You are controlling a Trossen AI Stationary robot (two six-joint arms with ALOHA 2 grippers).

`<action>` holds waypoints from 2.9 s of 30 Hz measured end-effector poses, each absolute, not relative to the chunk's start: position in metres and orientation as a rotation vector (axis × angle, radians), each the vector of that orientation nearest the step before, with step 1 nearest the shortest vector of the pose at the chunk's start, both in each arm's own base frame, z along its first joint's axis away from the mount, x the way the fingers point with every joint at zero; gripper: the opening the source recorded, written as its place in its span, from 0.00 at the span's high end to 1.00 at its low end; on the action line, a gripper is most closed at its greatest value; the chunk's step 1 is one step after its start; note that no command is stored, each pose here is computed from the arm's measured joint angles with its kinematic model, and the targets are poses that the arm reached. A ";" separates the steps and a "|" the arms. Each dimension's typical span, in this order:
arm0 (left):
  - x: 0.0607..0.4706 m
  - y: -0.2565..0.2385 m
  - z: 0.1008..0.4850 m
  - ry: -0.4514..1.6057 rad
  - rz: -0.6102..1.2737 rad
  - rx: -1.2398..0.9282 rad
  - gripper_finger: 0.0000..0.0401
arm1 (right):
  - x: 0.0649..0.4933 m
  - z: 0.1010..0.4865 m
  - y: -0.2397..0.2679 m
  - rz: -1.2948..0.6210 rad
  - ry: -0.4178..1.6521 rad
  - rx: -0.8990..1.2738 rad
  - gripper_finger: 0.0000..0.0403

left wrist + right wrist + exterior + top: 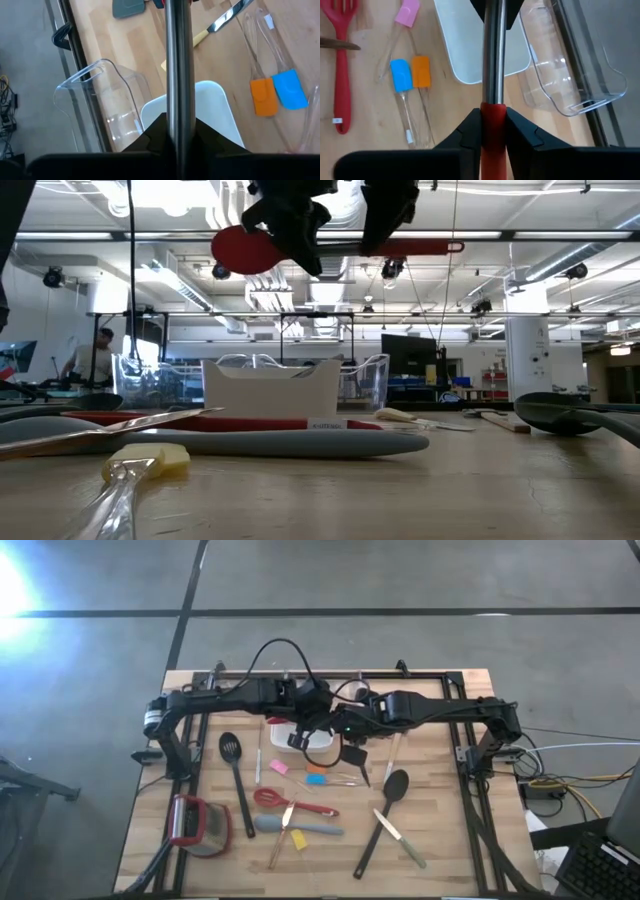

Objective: Pick & Place Kitchen Items
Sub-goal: Put the red serving spoon into the left transparent bin

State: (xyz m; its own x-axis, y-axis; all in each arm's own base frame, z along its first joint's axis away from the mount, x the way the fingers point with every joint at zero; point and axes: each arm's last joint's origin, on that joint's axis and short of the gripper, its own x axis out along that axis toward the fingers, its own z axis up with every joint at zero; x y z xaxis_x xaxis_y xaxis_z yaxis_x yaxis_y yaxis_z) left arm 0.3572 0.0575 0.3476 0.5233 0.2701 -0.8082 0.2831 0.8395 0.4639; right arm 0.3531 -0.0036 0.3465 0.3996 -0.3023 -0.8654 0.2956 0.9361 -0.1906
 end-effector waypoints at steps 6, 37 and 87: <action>0.350 0.066 0.350 1.074 0.028 0.590 0.89 | 0.335 0.361 0.008 -0.389 1.088 0.050 0.64; 0.169 0.198 0.289 0.683 0.660 0.148 0.89 | 0.218 0.327 0.011 -0.797 0.771 0.229 0.59; 0.189 0.185 0.197 0.982 1.246 0.588 0.89 | 0.223 0.305 0.012 -0.781 0.757 0.231 0.59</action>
